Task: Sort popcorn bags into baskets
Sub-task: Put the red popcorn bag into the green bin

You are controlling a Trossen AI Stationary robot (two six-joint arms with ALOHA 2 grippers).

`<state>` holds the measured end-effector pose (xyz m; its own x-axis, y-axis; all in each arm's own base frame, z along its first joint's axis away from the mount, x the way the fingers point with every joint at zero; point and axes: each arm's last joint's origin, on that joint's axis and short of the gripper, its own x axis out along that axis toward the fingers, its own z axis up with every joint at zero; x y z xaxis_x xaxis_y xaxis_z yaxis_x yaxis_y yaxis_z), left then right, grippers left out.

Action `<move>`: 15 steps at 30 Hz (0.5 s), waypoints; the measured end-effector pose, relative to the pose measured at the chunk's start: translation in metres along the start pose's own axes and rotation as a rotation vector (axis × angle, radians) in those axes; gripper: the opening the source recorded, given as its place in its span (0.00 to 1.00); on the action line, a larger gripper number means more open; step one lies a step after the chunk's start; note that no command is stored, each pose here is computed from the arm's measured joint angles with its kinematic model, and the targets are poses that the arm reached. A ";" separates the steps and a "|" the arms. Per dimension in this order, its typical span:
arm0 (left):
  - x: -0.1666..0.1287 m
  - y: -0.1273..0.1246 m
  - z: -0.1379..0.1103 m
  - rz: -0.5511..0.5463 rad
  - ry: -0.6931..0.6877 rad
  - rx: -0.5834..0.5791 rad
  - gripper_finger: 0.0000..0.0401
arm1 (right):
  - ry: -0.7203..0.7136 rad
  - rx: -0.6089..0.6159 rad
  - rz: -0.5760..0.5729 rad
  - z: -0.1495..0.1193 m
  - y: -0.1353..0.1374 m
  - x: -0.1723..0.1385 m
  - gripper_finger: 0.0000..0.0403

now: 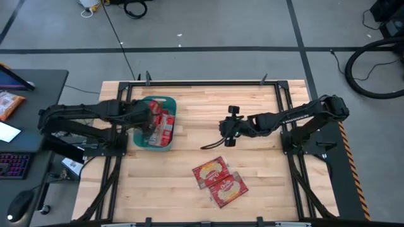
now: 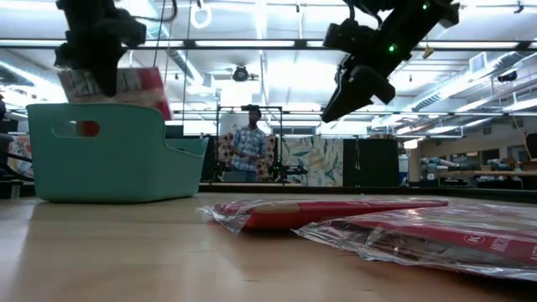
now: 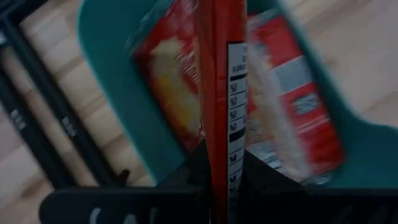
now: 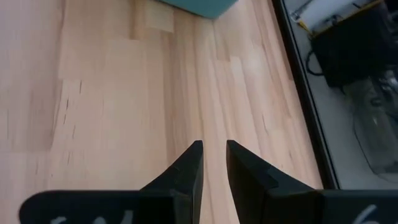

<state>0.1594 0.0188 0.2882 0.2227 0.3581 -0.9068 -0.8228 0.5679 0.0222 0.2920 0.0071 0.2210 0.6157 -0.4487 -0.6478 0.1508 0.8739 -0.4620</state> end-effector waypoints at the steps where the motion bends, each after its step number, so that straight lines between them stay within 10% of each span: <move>1: 0.003 0.001 0.002 0.019 0.020 -0.007 0.09 | -0.008 -0.006 0.009 -0.001 -0.001 0.002 0.19; 15: 0.043 -0.016 0.017 0.171 0.152 0.064 0.25 | -0.072 -0.066 0.072 0.001 -0.004 0.006 0.19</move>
<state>0.1907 0.0381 0.2558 -0.0019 0.3400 -0.9404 -0.8060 0.5561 0.2027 0.2962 0.0007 0.2195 0.6773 -0.3690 -0.6365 0.0547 0.8880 -0.4566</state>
